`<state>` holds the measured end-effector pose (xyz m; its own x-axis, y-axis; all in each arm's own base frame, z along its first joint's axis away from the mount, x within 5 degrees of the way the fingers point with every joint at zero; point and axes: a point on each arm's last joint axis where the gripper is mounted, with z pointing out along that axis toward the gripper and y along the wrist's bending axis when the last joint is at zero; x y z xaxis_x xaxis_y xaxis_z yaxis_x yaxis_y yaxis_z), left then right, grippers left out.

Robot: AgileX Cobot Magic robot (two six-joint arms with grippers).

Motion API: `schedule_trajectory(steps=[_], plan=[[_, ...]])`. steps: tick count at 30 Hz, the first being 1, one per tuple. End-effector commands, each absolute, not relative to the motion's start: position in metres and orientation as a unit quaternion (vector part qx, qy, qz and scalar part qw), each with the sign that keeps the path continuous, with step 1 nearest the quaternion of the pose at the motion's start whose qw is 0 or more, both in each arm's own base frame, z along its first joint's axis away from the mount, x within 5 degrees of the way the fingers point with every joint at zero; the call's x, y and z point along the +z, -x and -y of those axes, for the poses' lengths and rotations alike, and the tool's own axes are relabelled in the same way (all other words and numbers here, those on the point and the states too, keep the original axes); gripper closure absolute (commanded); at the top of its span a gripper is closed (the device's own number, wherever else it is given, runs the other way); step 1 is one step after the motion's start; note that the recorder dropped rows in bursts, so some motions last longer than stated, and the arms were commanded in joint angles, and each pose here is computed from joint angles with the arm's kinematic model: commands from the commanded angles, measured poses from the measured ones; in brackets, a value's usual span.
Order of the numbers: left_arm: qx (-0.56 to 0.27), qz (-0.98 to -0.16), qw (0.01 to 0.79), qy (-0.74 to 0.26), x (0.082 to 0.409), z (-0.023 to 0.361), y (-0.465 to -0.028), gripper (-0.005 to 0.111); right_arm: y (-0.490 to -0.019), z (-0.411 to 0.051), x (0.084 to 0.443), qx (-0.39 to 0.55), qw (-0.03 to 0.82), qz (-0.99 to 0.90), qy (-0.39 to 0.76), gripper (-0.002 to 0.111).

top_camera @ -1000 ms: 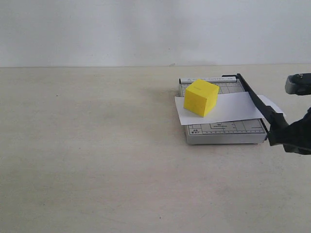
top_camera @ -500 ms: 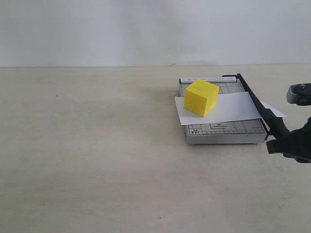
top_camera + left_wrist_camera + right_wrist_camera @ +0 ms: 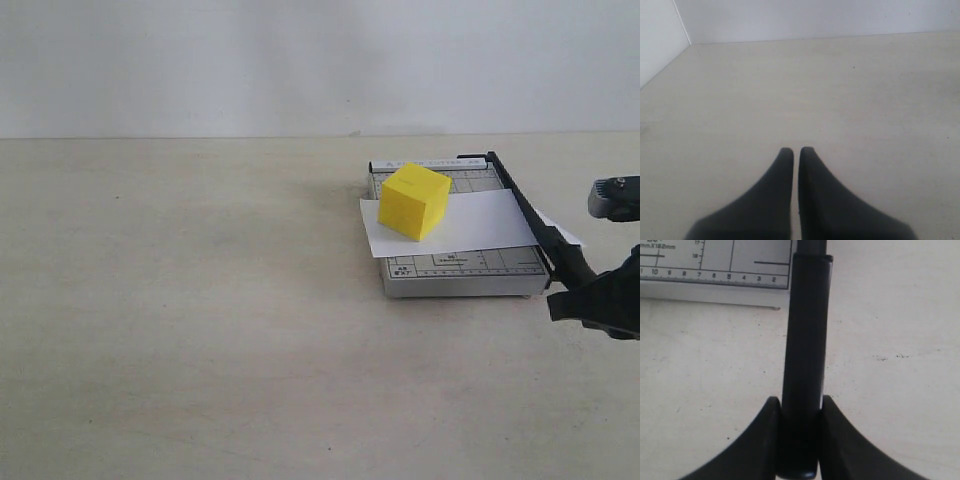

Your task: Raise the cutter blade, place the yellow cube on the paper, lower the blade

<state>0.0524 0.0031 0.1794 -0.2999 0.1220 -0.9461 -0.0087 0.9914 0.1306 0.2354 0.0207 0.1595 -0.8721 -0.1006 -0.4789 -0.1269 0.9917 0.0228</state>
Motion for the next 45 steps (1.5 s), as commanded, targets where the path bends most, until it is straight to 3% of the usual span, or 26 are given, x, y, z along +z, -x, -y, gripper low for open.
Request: schedule_trajectory(steps=[1,11,14,18,20,26,32,35,39,45], plan=[[0.059,-0.804,0.591,-0.036,0.179,-0.003,-0.052,0.102,-0.222,-0.021,0.134,0.027,0.156,-0.984,0.08,0.108],[0.059,-0.804,0.591,-0.036,0.179,-0.003,-0.052,0.102,-0.224,-0.02,0.139,0.025,0.179,-0.98,0.081,0.106],[0.059,-0.804,0.591,-0.036,0.179,-0.003,-0.052,0.102,-0.225,-0.02,0.143,0.024,0.194,-0.978,0.079,0.087],[0.059,-0.804,0.591,-0.036,0.179,-0.003,-0.052,0.102,-0.226,-0.021,0.145,0.026,0.202,-0.976,0.078,0.041],[0.059,-0.804,0.591,-0.036,0.179,-0.003,-0.052,0.102,-0.226,-0.021,0.145,0.03,0.204,-0.976,0.069,0.035],[0.059,-0.804,0.591,-0.036,0.179,-0.003,-0.052,0.102,-0.23,-0.021,0.158,0.025,0.256,-0.964,0.068,0.039],[0.059,-0.804,0.591,-0.036,0.179,-0.003,-0.052,0.102,-0.223,-0.018,0.216,0.012,0.414,-0.908,0.067,0.044],[0.059,-0.804,0.591,-0.036,0.179,-0.003,-0.052,0.102,-0.208,-0.017,0.249,0.01,0.486,-0.871,0.065,0.062],[0.059,-0.804,0.591,-0.036,0.179,-0.003,-0.052,0.102,-0.173,-0.014,0.286,0.008,0.58,-0.813,0.06,0.106],[0.059,-0.804,0.591,-0.036,0.179,-0.003,-0.052,0.102,-0.11,-0.009,0.297,0.04,0.671,-0.74,0.02,0.107]])
